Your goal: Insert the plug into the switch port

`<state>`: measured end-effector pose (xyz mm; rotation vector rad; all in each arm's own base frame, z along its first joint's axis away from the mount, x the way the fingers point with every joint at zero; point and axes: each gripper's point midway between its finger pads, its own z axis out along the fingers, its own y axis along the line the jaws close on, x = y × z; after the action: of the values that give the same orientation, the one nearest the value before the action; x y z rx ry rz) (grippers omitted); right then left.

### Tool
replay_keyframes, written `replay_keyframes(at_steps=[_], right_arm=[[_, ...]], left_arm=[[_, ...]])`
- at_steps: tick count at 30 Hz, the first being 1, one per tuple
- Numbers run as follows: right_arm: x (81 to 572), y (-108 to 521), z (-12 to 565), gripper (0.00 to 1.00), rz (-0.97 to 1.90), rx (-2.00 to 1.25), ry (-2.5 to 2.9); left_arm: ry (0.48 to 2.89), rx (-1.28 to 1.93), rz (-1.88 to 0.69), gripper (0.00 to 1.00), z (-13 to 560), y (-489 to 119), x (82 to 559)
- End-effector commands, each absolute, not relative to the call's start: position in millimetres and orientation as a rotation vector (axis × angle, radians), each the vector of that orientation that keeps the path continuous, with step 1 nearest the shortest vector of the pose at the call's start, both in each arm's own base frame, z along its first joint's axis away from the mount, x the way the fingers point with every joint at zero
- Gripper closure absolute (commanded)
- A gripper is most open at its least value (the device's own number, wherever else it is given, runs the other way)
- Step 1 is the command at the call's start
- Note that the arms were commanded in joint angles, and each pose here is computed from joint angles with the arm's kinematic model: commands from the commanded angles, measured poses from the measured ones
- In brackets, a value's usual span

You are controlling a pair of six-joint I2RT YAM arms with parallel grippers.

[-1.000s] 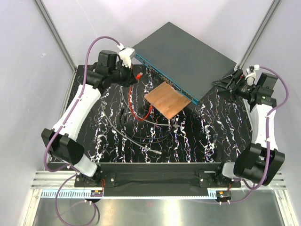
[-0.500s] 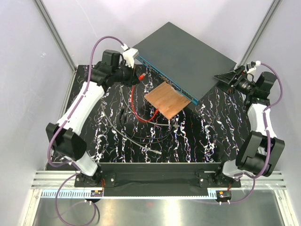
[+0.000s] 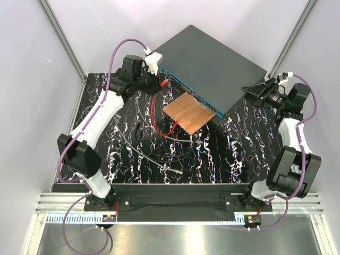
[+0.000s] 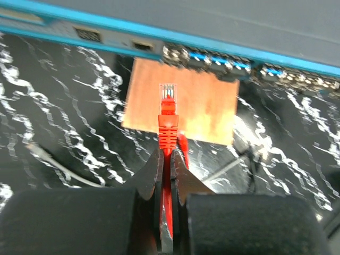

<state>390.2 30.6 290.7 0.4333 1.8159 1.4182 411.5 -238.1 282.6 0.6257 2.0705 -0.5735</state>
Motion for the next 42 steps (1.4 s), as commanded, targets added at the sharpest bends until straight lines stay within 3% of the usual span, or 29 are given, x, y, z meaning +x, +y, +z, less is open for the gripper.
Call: replay_keyframes(at_steps=[1,7,12,42], right_arm=[[392,30,299,0.59,1.391,0.381,1.788],[395,29,300,0.86,1.393,0.4,1.787],[398,27,299,0.99,1.393,0.422,1.794],[400,27,300,1.0,1.403,0.438,1.796]], left_arm=[[1.926,0.635,-0.455,1.0,317,-236,434],[1.914,0.688,-0.387,1.0,315,-235,442],[1.915,0.704,-0.35,1.0,315,-237,447],[1.94,0.761,-0.321,1.0,301,-252,457]])
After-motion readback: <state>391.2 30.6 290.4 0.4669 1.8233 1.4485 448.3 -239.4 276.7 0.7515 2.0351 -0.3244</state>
